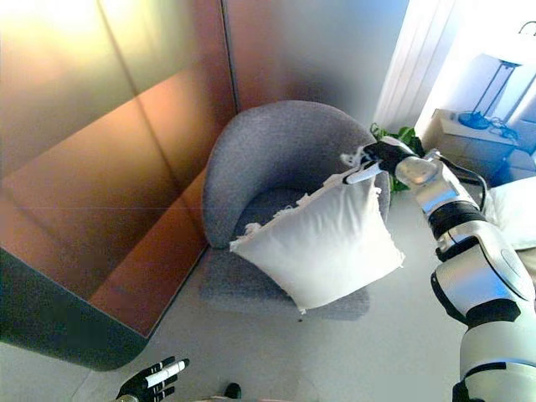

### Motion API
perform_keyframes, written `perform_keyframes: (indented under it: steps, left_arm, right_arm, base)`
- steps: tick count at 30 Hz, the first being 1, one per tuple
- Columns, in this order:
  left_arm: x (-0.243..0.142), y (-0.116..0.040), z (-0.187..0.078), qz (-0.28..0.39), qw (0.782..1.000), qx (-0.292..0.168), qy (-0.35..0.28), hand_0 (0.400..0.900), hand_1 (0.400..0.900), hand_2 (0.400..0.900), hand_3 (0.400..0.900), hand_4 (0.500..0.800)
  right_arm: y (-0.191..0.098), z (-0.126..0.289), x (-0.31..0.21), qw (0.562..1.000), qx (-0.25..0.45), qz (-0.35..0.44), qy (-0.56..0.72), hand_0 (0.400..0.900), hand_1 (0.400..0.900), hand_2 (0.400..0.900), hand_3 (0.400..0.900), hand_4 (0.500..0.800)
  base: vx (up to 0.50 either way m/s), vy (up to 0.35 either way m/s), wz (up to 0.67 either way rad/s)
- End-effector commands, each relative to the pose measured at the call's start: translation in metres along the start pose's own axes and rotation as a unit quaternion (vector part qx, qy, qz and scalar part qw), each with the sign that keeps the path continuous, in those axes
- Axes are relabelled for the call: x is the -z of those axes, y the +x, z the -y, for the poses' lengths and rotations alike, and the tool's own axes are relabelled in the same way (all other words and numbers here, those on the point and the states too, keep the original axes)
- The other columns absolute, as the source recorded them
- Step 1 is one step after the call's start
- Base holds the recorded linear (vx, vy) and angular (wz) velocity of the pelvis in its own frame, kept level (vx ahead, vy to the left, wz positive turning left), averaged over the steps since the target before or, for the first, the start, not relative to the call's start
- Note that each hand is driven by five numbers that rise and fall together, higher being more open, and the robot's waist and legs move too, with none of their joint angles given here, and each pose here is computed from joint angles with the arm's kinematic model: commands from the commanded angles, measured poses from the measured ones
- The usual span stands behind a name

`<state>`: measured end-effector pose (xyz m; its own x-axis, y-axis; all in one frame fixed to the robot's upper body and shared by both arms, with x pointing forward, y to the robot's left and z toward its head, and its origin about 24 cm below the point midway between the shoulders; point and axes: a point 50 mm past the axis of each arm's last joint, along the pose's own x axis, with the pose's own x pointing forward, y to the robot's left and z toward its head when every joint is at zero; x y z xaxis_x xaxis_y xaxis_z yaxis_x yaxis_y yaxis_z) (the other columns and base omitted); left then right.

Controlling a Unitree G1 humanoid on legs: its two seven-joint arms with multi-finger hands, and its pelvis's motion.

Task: Pick up the pillow and put it on the sofa.

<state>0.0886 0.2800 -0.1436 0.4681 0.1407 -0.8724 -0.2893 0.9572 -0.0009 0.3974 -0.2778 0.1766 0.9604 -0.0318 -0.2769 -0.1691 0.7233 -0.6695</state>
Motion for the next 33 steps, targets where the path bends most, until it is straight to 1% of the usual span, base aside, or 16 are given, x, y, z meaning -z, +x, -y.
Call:
perform_keyframes:
  steps: [1,5,10,14,20,27,33]
  left_arm:
    - [-0.016,-0.002,-0.016,0.021,0.999,-0.011,0.049,0.900,0.900,0.900,0.900,0.800]
    - [-0.015,-0.003,-0.019,0.018,0.998,-0.009,0.053,0.900,0.900,0.900,0.900,0.800]
    - [-0.016,-0.002,-0.014,0.029,0.998,0.001,0.052,0.900,0.900,0.900,0.900,0.800]
    - [-0.017,-0.001,-0.013,0.033,0.999,-0.003,0.037,0.900,0.900,0.900,0.900,0.800]
    - [-0.017,-0.001,-0.016,0.039,0.999,-0.018,0.011,0.900,0.900,0.900,0.900,0.800]
    - [-0.014,-0.004,-0.020,0.048,0.998,-0.027,-0.006,0.900,0.900,0.900,0.900,0.800]
    - [-0.018,-0.003,-0.019,0.069,0.997,-0.025,-0.035,0.900,0.900,0.900,0.900,0.800]
  right_arm:
    - [-0.017,0.061,-0.065,0.986,0.108,0.113,0.054,0.900,0.900,0.900,0.900,0.800]
    - [-0.021,0.067,-0.045,0.983,0.129,0.107,0.075,0.900,0.900,0.900,0.900,0.800]
    - [-0.029,0.078,-0.026,0.978,0.154,0.107,0.092,0.900,0.900,0.900,0.900,0.800]
    - [-0.040,0.088,0.007,0.972,0.186,0.075,0.123,0.900,0.900,0.900,0.900,0.800]
    - [-0.056,0.086,0.057,0.960,0.217,0.053,0.168,0.900,0.900,0.900,0.900,0.800]
    - [-0.076,0.061,0.113,0.936,0.254,0.052,0.238,0.900,0.900,0.900,0.900,0.800]
    - [-0.085,-0.002,0.155,0.942,0.217,0.024,0.254,0.900,0.900,0.900,0.900,0.800]
  base:
    - [0.022,0.004,-0.14]
    - [0.006,0.006,-0.14]
    - [0.004,0.032,-0.14]
    - [-0.008,0.025,-0.17]
    - [-0.034,0.019,-0.22]
    - [-0.030,0.004,-0.16]
    - [-0.038,-0.003,-0.12]
